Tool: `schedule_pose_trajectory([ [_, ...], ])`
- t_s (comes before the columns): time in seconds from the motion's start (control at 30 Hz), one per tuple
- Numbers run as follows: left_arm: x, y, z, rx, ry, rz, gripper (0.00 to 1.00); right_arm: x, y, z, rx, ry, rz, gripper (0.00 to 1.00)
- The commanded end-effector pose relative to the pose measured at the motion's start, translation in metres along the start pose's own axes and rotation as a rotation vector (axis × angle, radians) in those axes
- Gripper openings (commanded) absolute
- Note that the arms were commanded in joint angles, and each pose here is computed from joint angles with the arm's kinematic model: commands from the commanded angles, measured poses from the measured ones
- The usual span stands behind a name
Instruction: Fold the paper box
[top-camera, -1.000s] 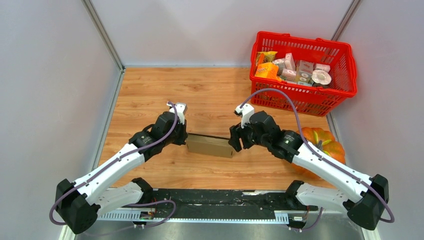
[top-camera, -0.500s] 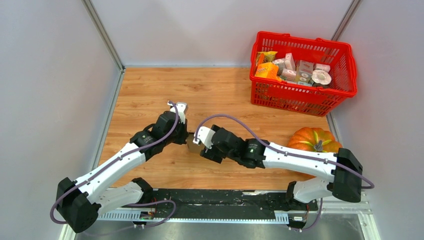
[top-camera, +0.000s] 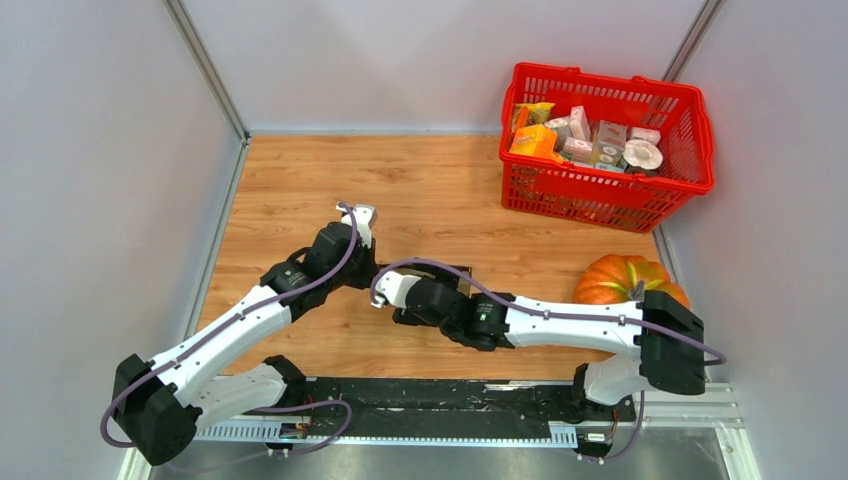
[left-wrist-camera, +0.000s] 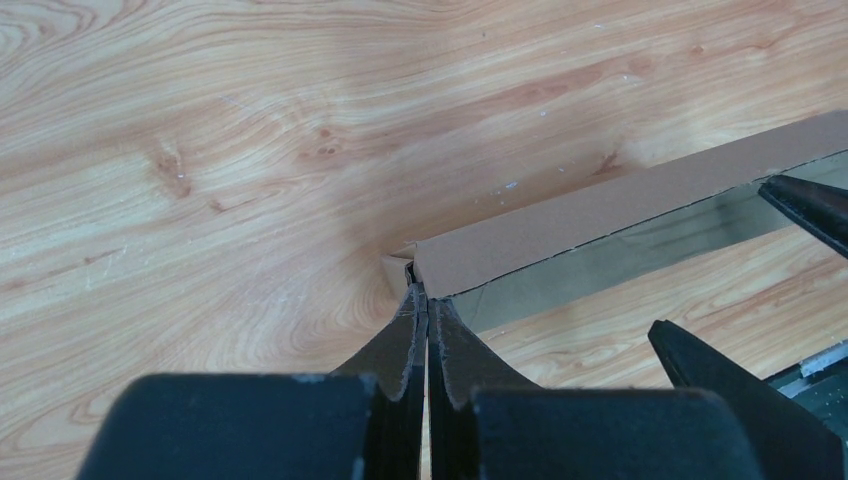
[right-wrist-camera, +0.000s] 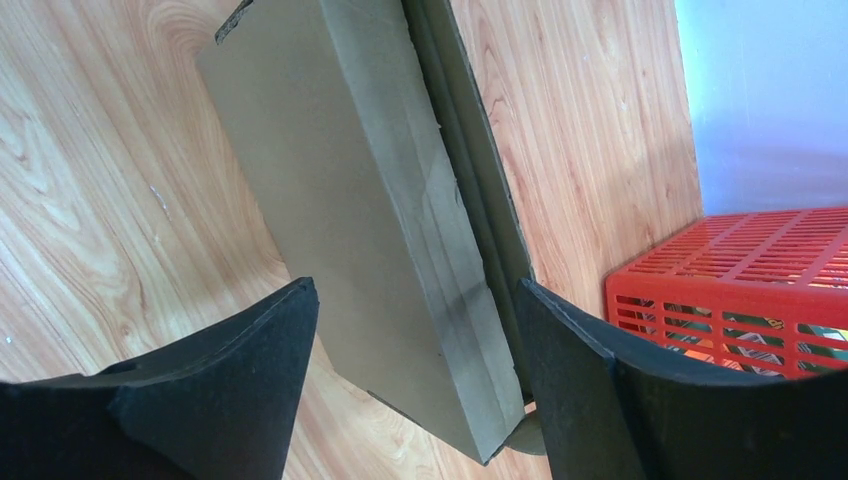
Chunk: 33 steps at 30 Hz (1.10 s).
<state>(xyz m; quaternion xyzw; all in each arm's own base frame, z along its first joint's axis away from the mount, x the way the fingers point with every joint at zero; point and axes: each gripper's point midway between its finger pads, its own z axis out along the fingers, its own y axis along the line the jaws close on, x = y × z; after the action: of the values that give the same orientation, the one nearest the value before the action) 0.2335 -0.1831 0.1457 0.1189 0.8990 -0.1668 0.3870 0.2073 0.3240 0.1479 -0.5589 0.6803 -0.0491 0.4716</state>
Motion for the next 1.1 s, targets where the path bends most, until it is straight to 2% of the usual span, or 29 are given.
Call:
schedule_pose_trajectory([
  [0.0, 0.048, 0.006, 0.002, -0.004, 0.176, 0.028, 0.00, -0.031, -0.024, -0.018, 0.039, -0.115, 0.058, 0.80],
  [0.13, 0.048, 0.008, 0.002, -0.014, 0.174, 0.031, 0.00, -0.039, -0.029, -0.029, 0.021, -0.157, 0.084, 0.80],
  [0.5, 0.049, 0.007, 0.002, -0.003, 0.178, 0.027, 0.00, -0.017, -0.026, 0.008, -0.006, -0.073, 0.061, 0.82],
  [0.73, 0.044, 0.002, -0.002, 0.018, 0.161, 0.014, 0.00, -0.010, -0.022, 0.016, 0.020, -0.064, 0.061, 0.72],
  [0.8, 0.041, 0.000, -0.003, 0.028, 0.145, 0.006, 0.03, -0.005, -0.020, 0.017, 0.020, -0.058, 0.052, 0.64],
  [0.87, 0.036, -0.002, -0.007, 0.038, 0.128, 0.001, 0.11, -0.003, -0.017, 0.019, 0.018, -0.056, 0.046, 0.55],
  [0.93, 0.033, -0.002, -0.012, 0.035, 0.115, -0.002, 0.20, -0.001, -0.013, 0.022, 0.007, -0.053, 0.042, 0.54],
  [1.07, 0.012, -0.005, -0.035, 0.056, 0.045, -0.007, 0.33, 0.004, -0.006, 0.026, -0.013, -0.050, 0.043, 0.49],
])
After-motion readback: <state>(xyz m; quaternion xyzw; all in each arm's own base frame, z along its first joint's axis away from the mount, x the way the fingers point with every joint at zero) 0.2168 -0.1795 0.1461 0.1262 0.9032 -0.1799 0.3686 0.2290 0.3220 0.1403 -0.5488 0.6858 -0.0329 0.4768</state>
